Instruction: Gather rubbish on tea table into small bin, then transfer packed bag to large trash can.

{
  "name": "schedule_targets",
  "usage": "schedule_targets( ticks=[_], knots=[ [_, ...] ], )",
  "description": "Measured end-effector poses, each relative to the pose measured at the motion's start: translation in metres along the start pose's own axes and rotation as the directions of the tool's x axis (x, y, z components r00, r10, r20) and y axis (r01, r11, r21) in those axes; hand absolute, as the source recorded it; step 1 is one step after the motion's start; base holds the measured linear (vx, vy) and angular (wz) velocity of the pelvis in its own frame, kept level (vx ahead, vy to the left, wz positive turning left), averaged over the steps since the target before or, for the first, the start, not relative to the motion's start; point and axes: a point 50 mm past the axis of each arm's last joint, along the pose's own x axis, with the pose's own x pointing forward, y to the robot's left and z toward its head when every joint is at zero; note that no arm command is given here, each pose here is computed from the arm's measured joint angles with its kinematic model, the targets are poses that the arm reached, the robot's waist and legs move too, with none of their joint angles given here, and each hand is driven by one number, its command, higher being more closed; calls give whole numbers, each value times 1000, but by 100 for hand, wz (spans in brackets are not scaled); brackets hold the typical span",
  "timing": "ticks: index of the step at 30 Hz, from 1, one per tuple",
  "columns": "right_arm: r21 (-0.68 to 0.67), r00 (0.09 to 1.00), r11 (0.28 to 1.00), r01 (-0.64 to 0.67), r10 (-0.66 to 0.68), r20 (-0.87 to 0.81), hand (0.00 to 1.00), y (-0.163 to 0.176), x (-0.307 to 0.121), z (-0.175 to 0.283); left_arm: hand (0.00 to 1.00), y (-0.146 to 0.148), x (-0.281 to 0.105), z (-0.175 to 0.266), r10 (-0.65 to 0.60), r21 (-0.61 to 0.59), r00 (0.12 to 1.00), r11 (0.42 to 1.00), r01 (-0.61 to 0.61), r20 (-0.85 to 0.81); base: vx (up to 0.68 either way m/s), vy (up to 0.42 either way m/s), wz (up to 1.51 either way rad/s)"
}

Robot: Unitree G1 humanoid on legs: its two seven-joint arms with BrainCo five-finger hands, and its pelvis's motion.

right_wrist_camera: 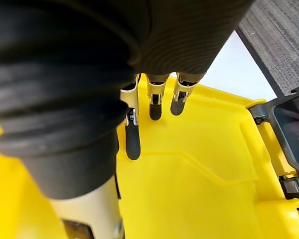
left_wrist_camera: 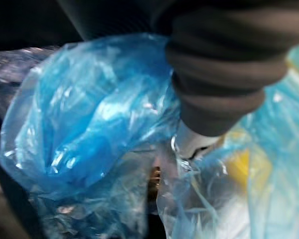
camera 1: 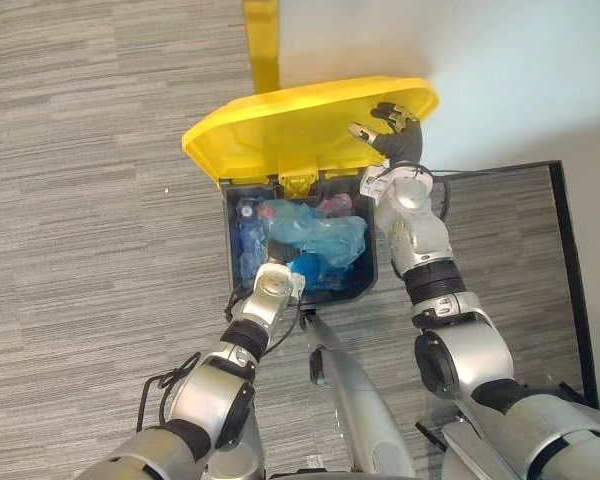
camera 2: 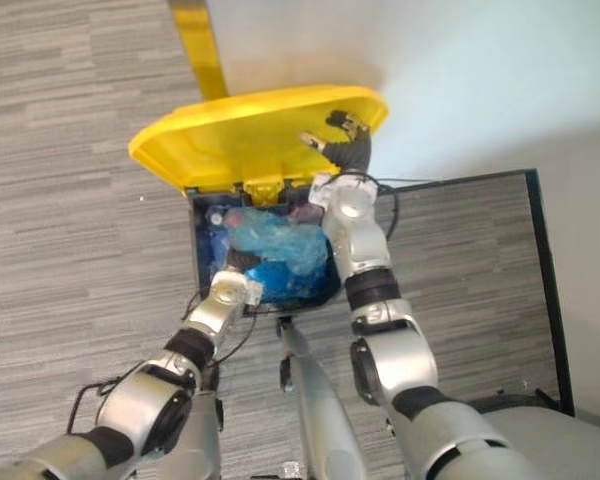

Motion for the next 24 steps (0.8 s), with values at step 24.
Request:
schedule_targets(
  ticks=[24],
  knots=[
    [-132,981,991,-12,-14,-195,0,-32,-18,-68,0,9,-20,-54,13,7,997,1000,-13,-80,45,40,7]
  ],
)
